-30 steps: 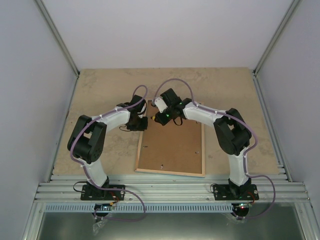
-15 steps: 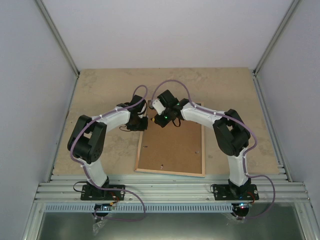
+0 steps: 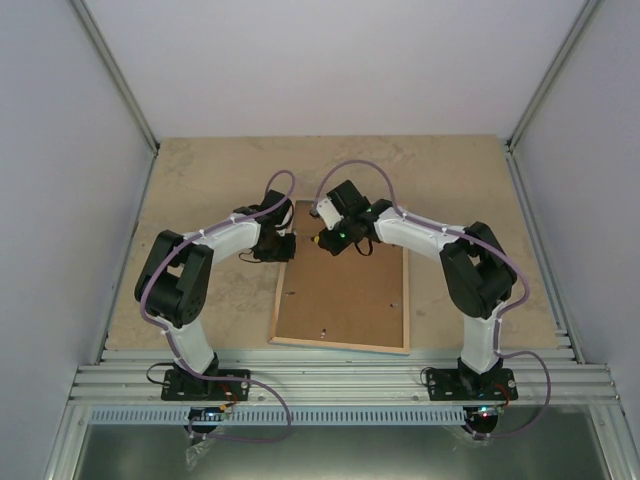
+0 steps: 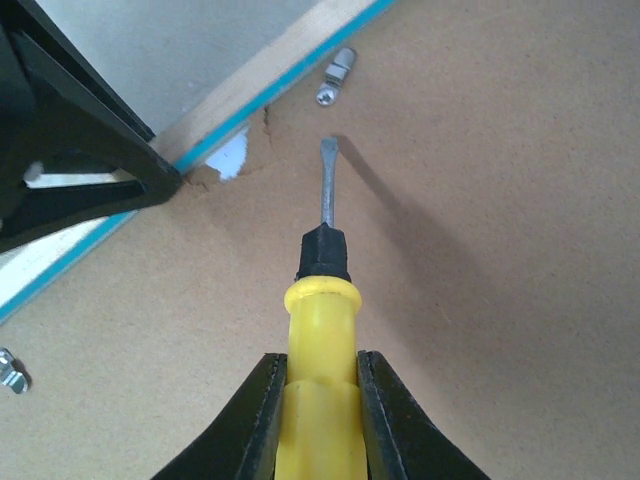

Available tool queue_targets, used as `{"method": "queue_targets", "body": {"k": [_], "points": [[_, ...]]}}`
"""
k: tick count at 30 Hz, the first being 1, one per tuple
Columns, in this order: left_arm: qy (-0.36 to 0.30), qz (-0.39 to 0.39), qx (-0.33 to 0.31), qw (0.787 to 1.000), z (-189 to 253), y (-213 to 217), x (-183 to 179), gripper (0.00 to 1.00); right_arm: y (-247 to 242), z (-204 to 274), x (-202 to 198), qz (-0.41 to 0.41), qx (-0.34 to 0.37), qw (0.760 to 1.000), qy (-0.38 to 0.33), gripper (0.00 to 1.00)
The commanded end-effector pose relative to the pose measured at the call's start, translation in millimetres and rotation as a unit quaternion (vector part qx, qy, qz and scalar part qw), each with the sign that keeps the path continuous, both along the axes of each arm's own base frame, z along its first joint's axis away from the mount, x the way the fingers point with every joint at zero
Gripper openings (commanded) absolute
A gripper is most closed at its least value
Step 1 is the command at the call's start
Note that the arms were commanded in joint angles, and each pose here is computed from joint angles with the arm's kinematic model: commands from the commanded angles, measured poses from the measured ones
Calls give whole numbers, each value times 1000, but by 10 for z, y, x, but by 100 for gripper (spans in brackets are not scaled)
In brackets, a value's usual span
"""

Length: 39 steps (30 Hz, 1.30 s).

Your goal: Take the photo out of the frame

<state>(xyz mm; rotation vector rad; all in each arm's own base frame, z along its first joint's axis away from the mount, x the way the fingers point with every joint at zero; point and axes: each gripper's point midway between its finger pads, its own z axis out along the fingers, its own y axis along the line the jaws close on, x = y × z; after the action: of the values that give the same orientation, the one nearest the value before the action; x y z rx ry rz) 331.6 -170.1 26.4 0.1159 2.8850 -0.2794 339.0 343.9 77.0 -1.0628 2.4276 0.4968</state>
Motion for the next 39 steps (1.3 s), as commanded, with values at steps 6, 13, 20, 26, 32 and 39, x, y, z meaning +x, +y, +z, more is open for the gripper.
{"method": "queue_targets", "body": {"k": [6,13,20,26,32,39], "points": [[-16,7,-12,1000,128,-11,21,13,252,176,17,1,65,998,1,1],[-17,7,-12,1000,135,-8,21,13,275,49,106,-21,54,998,7,0],[-16,6,-14,1000,139,-17,19,13,285,-55,145,-30,48,998,12,1],[-17,6,-15,1000,140,-18,21,12,282,-56,211,-48,52,997,8,0],[-16,7,-15,1000,141,-19,20,12,238,-52,250,-66,47,997,4,1],[-16,7,-13,1000,135,-14,19,13,177,-18,231,-72,49,996,4,1]]}}
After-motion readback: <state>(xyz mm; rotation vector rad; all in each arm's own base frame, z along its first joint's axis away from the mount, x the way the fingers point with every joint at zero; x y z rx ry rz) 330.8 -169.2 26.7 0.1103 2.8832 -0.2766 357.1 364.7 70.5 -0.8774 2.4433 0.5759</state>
